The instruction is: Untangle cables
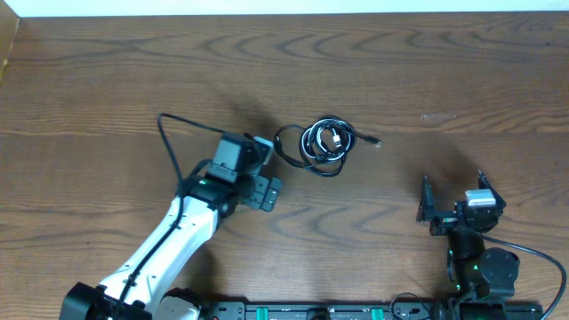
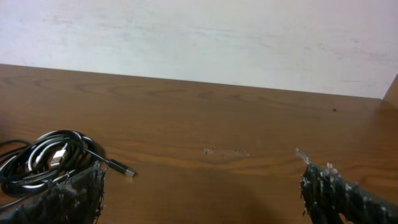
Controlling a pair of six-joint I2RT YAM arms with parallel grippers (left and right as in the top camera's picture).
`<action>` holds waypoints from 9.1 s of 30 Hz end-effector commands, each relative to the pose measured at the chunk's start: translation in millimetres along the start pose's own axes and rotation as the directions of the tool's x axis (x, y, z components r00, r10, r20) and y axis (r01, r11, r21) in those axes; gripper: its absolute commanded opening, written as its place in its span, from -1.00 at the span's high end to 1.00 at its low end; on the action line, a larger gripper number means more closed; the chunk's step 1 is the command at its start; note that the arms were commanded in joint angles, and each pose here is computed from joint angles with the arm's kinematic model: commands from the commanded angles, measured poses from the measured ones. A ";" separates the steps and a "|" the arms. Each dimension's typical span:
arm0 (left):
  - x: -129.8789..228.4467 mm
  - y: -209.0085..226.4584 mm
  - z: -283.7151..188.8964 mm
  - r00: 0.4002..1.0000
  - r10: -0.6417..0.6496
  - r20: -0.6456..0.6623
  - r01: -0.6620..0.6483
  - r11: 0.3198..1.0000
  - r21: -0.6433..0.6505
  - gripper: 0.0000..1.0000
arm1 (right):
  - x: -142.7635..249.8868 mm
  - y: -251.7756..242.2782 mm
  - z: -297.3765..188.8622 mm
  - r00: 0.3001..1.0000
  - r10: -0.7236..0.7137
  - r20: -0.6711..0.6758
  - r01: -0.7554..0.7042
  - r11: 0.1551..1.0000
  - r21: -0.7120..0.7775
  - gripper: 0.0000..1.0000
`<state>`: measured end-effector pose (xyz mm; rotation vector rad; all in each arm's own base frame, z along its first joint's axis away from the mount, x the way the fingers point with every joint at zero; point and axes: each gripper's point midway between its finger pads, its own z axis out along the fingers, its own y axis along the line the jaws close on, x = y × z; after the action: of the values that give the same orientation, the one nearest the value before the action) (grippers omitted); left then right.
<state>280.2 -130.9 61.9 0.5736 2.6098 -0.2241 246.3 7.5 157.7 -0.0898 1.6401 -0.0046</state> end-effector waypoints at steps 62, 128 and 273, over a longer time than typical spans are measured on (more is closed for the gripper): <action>-49.4 0.5 42.0 0.744 -0.661 -0.094 0.602 0.725 -0.333 -0.96 | 0.2 -0.1 -0.3 1.000 -0.010 0.001 0.010 1.000 0.003 -0.99; -62.8 -9.0 84.0 0.650 -0.757 0.064 0.731 0.601 -0.322 0.24 | 0.2 -0.1 -0.3 1.000 -0.010 0.001 0.010 1.000 0.003 -0.99; -30.2 77.1 0.3 0.493 -0.869 0.033 0.795 0.435 -0.422 -0.86 | 68.3 249.0 28.0 0.748 -0.508 -0.428 -0.128 0.522 -0.843 -0.40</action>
<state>335.7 -87.7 73.3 -0.9450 2.7816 0.0252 247.7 251.5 88.8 -1.1093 2.1770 0.8098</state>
